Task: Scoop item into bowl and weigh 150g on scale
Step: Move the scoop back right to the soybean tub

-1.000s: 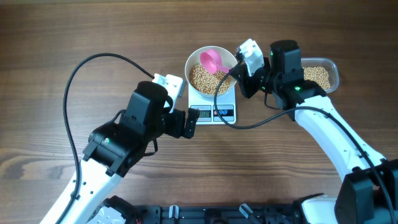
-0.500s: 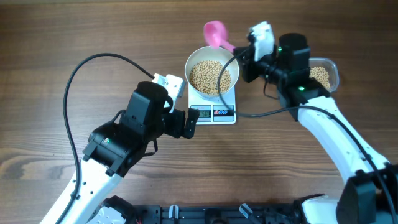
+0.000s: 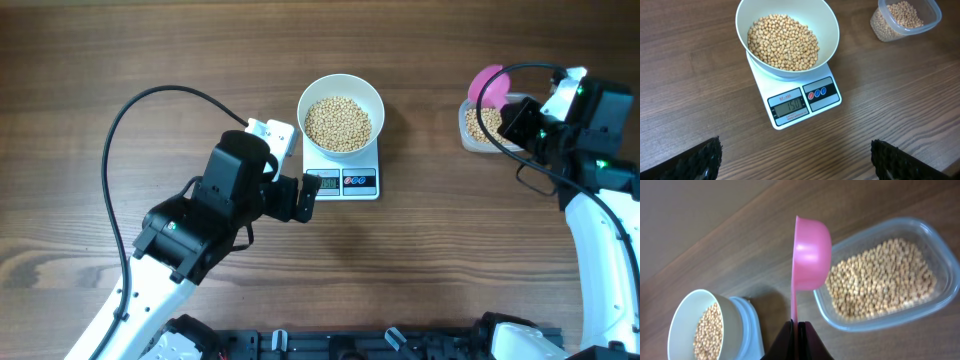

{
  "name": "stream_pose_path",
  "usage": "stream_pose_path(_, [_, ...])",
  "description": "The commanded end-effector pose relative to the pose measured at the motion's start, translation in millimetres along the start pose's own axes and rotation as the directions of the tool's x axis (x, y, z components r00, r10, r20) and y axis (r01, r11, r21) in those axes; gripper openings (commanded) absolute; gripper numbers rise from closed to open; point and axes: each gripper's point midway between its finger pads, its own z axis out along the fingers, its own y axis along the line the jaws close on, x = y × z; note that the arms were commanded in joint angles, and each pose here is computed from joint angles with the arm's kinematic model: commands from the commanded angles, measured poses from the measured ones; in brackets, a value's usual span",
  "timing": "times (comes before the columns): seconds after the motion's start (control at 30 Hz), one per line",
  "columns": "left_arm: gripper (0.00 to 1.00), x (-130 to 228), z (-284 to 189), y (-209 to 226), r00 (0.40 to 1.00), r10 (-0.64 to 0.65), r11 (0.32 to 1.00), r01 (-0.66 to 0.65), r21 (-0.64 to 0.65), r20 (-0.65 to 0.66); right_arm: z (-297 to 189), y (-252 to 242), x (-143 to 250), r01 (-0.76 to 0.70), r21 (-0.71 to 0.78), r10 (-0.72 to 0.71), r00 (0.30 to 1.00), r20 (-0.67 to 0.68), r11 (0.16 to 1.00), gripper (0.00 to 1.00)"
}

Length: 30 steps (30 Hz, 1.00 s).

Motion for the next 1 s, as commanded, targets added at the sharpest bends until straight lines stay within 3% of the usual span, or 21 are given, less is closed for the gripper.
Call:
stream_pose_path(0.0, [1.00,-2.2,-0.1,-0.7,1.000,-0.012,1.000,0.012,0.006,0.003,-3.2,-2.7,-2.4,-0.033,0.018,0.032,0.999,0.012,0.999,0.04])
stream_pose_path(0.23, [1.00,-2.2,-0.1,-0.7,1.000,-0.012,1.000,0.012,0.006,0.003,-8.4,-35.9,3.1,-0.107,0.200,0.103,0.994,0.032,0.974,0.04])
stream_pose_path(0.43, [1.00,-2.2,-0.1,-0.7,1.000,-0.012,1.000,0.012,0.006,0.003,-7.0,-39.5,6.1,-0.110,0.217,0.108,0.994,0.022,0.970,0.04])
stream_pose_path(0.6, [1.00,-2.2,0.0,-0.7,1.000,-0.012,1.000,0.012,0.006,0.003,5.2,-50.7,27.2,-0.222,0.263,0.241,0.970,-0.042,0.939,0.06])
stream_pose_path(0.7, [1.00,-2.2,-0.1,-0.7,1.000,-0.012,1.000,0.012,0.006,0.003,14.3,-47.5,30.5,-0.223,0.237,0.247,0.966,-0.073,0.946,0.24])
stream_pose_path(0.77, [1.00,-2.2,-0.1,-0.7,1.000,-0.012,1.000,0.012,0.006,0.003,16.3,-46.2,28.0,-0.215,0.226,0.236,0.969,-0.069,0.950,0.48])
stream_pose_path(0.83, [1.00,-2.2,-0.1,-0.7,1.000,-0.012,1.000,0.012,0.006,0.003,16.9,-44.6,23.3,-0.191,0.214,0.208,0.976,-0.058,0.958,0.55])
stream_pose_path(0.9, [1.00,-2.2,-0.1,-0.7,1.000,-0.012,1.000,0.012,0.006,0.003,17.2,-43.1,19.4,-0.171,0.205,0.185,0.982,-0.049,0.964,0.72])
stream_pose_path(0.97, [1.00,-2.2,-0.1,-0.7,1.000,-0.012,1.000,0.012,0.006,0.003,15.1,-41.9,16.0,-0.155,0.201,0.166,0.985,-0.037,0.967,0.75])
